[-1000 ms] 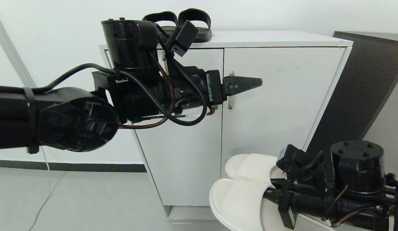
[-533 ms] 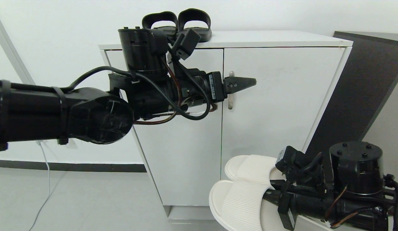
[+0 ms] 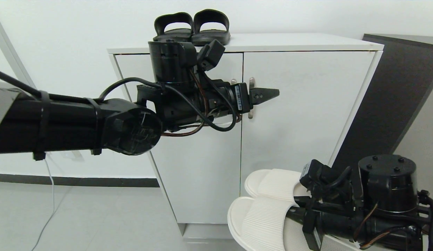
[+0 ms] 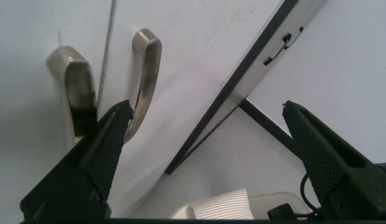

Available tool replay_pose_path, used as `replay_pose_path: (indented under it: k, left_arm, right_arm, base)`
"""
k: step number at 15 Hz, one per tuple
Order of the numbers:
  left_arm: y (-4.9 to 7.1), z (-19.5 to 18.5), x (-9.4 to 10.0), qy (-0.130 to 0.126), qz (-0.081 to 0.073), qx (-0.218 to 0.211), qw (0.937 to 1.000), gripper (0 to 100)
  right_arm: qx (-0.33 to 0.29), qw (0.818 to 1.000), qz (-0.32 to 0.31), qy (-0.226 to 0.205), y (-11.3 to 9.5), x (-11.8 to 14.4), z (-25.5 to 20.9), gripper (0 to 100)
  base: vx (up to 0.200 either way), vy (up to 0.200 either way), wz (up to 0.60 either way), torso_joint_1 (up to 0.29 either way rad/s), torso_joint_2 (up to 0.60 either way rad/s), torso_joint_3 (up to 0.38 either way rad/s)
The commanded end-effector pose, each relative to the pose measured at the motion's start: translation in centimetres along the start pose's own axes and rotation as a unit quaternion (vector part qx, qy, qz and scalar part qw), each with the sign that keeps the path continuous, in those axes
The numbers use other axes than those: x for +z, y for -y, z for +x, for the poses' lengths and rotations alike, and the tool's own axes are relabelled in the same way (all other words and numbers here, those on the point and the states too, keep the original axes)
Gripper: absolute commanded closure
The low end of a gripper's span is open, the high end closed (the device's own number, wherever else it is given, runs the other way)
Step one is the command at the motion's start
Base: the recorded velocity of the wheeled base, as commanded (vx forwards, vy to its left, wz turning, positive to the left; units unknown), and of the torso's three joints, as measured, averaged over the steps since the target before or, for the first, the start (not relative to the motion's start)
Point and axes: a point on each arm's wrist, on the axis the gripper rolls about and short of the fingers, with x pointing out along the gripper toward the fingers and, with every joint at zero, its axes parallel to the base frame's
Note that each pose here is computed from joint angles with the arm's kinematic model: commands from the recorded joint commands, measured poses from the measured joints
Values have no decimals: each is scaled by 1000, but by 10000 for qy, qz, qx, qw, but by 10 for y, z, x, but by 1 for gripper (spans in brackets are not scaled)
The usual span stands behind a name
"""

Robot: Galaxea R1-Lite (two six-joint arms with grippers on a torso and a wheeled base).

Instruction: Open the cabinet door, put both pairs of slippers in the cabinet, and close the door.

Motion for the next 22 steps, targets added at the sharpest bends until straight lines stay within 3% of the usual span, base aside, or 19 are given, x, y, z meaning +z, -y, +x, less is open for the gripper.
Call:
replay_pose_path:
  k: [1, 7, 8, 15, 18, 22]
  left_arm:
    - [-3, 4, -1, 15, 2, 38, 10000, 0]
    - [-7, 15, -3, 17, 2, 45, 10000, 0]
    - [-7, 15, -3, 17, -6, 45, 10000, 100]
    - [0, 5, -5, -52, -32, -5, 10000, 100]
    - [10, -8, -8, -121, -43, -56, 9999, 100]
    - [35, -36, -11, -189, -28, -243, 9995, 100]
  right_arm:
    - [7, 10000, 0, -13, 0, -1, 1, 100]
    - [26, 10000, -5, -33, -1, -2, 0, 100]
    - [28, 10000, -4, -40, -1, -2, 0, 100]
    - [463, 9989, 21, -63, -6, -9, -5, 100]
    - [677, 9977, 5, -1, -9, -11, -12, 100]
    - [707, 9973, -197, 10, -11, -12, -16, 100]
  base:
    - [0, 0, 0, 0, 0, 0]
    - [0, 0, 0, 0, 0, 0]
    - [0, 0, 0, 0, 0, 0]
    - [0, 0, 0, 0, 0, 0]
    - [0, 0, 0, 0, 0, 0]
    - [0, 0, 0, 0, 0, 0]
